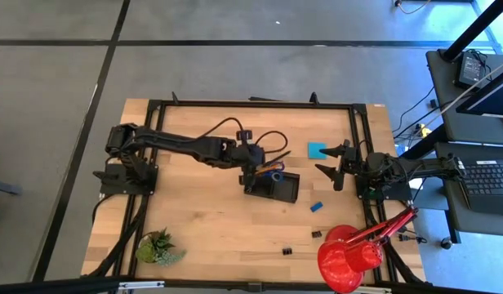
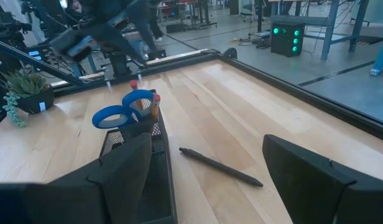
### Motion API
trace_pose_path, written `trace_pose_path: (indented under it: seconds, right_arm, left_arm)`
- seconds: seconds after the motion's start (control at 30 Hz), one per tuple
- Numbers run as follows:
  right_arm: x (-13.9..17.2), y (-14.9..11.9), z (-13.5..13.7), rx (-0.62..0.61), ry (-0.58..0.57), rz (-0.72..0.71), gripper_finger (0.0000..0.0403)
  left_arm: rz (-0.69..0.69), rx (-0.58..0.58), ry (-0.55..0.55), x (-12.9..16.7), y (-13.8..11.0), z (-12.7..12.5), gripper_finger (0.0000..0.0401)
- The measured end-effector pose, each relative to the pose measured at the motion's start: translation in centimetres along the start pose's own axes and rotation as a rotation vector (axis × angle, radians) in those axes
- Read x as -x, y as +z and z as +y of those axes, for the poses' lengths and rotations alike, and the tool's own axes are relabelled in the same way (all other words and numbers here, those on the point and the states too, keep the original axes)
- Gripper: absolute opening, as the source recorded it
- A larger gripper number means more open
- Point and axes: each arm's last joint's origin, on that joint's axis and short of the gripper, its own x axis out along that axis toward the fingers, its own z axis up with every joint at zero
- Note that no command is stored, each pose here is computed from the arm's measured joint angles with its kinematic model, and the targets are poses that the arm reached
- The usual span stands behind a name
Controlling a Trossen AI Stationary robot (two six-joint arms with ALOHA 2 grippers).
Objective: Pick and place office supplies into organizer
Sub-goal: Adjust the black desk organizer
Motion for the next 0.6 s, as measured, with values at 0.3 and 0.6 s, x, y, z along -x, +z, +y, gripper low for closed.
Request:
trace_pose_path:
  seconds: [0.3, 0.6]
  right_arm:
    - [0.0, 0.0, 0.0, -0.004, 0.000, 0.000, 0.0310]
    - [0.0, 0.0, 0.0, -0.004, 0.000, -0.002, 0.0310]
  left_arm:
    - [0.075, 0.043, -0.035, -2.6, -0.9, 1.3, 0.0060]
    - [0.173, 0.061, -0.039, -4.5, -2.1, 2.4, 0.0056]
